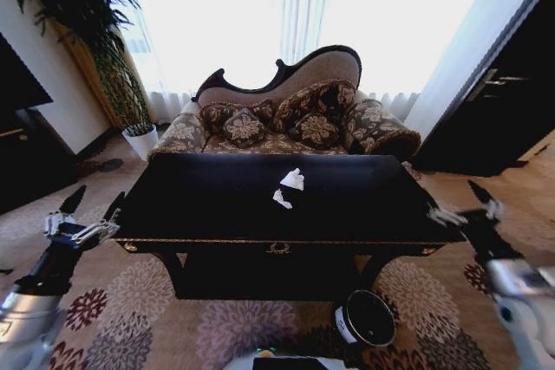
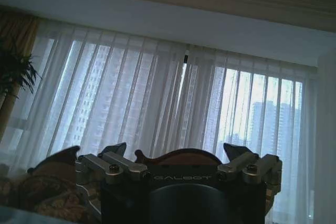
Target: Move to the front of the table and place the trash on the table into the trash bin.
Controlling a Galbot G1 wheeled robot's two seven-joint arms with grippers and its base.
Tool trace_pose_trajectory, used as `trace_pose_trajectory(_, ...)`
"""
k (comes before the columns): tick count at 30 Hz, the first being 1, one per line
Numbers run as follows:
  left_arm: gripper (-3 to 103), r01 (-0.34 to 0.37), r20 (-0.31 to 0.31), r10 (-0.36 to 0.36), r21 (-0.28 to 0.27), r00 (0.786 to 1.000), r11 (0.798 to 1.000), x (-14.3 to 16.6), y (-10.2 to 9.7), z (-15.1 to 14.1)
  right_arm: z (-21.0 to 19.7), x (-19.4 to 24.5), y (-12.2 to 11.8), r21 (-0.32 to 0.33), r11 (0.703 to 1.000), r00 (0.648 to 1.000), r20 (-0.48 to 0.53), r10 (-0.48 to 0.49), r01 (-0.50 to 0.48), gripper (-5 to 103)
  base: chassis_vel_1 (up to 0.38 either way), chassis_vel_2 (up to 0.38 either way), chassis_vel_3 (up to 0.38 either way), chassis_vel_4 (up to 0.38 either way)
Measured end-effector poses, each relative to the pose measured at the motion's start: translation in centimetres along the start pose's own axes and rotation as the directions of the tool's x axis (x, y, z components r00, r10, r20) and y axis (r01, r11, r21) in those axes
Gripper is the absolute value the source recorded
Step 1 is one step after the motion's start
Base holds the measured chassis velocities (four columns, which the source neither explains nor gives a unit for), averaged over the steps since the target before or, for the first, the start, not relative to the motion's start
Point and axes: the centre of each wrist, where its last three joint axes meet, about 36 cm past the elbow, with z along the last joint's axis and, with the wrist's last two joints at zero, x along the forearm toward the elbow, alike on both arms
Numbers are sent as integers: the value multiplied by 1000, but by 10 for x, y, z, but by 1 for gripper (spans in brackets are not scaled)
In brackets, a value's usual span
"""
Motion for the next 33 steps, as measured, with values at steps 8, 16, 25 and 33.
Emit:
trace_pose_trajectory(8, 100, -11, -5, 11, 1, 1000, 1000, -4, 6, 2, -18, -15, 37, -93, 994, 998, 9, -58, 59, 100, 0, 0, 0, 0)
trace_pose_trajectory(16, 100, -24, -3, 24, 78, 1000, 997, -16, 0, 1, -35, -30, 72, -144, 988, 997, -52, -63, 55, 100, 0, 0, 0, 0)
trace_pose_trajectory(25, 100, -13, -1, 13, 91, 1000, 996, -21, -2, -12, -49, -47, 98, -211, 963, 975, -105, -195, 170, 100, 0, 0, 0, 0)
trace_pose_trajectory(33, 100, 9, -5, -9, 56, 1000, 998, -11, -8, -22, -36, -85, 111, -223, 941, 938, -176, -297, 256, 100, 0, 0, 0, 0)
